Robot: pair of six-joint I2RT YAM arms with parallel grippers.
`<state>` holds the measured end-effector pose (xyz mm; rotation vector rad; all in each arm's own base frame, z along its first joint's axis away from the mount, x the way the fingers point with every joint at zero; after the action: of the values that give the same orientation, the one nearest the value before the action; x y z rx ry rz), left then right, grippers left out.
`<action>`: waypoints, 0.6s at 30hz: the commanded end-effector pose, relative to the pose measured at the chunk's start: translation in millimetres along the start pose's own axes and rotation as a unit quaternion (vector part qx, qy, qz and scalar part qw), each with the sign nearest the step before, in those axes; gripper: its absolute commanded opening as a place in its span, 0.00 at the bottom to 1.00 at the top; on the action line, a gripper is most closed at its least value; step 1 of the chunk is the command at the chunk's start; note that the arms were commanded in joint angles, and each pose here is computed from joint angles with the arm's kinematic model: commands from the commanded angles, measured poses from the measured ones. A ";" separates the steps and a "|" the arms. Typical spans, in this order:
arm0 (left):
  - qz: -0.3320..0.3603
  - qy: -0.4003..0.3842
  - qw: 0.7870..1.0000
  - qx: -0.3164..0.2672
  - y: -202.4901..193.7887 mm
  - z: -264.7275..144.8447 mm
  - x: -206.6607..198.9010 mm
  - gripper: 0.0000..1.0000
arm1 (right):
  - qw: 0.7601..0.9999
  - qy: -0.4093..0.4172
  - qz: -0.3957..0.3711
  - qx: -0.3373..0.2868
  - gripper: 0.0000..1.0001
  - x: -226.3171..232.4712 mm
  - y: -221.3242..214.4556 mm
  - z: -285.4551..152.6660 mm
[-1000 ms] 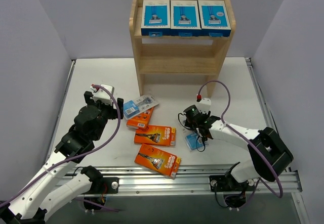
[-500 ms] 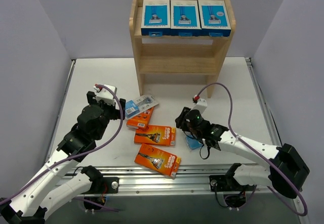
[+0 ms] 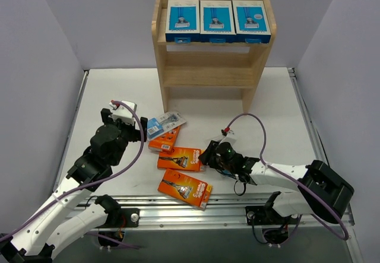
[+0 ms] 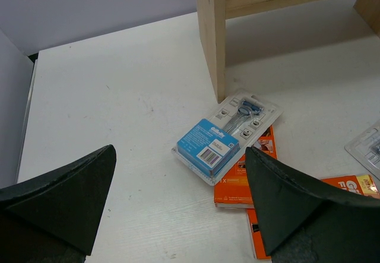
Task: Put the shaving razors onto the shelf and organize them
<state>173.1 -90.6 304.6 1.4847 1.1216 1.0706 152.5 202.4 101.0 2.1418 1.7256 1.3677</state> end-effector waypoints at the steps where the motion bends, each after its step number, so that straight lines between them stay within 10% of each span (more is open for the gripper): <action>1: -0.006 -0.003 1.000 -0.018 8.1 0.7 -1.6 0.99 | 1.000 0.022 0.020 -0.008 0.37 4.7 -0.2 4.1; 18: -0.006 -0.014 1.000 -0.021 8.8 -0.6 -4.2 0.99 | 0.999 0.019 0.035 -0.012 0.36 -3.8 -4.1 4.1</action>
<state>173.1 -93.6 303.1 1.4983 1.1131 1.0610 149.5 201.9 93.3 2.1964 1.6897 1.4003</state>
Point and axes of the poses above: each gripper's point midway between its finger pads, its own z axis out along the fingers, its own x axis along the line the jaws close on, y = z × x, the point moved 10 cm from there along -z, back along the fingers
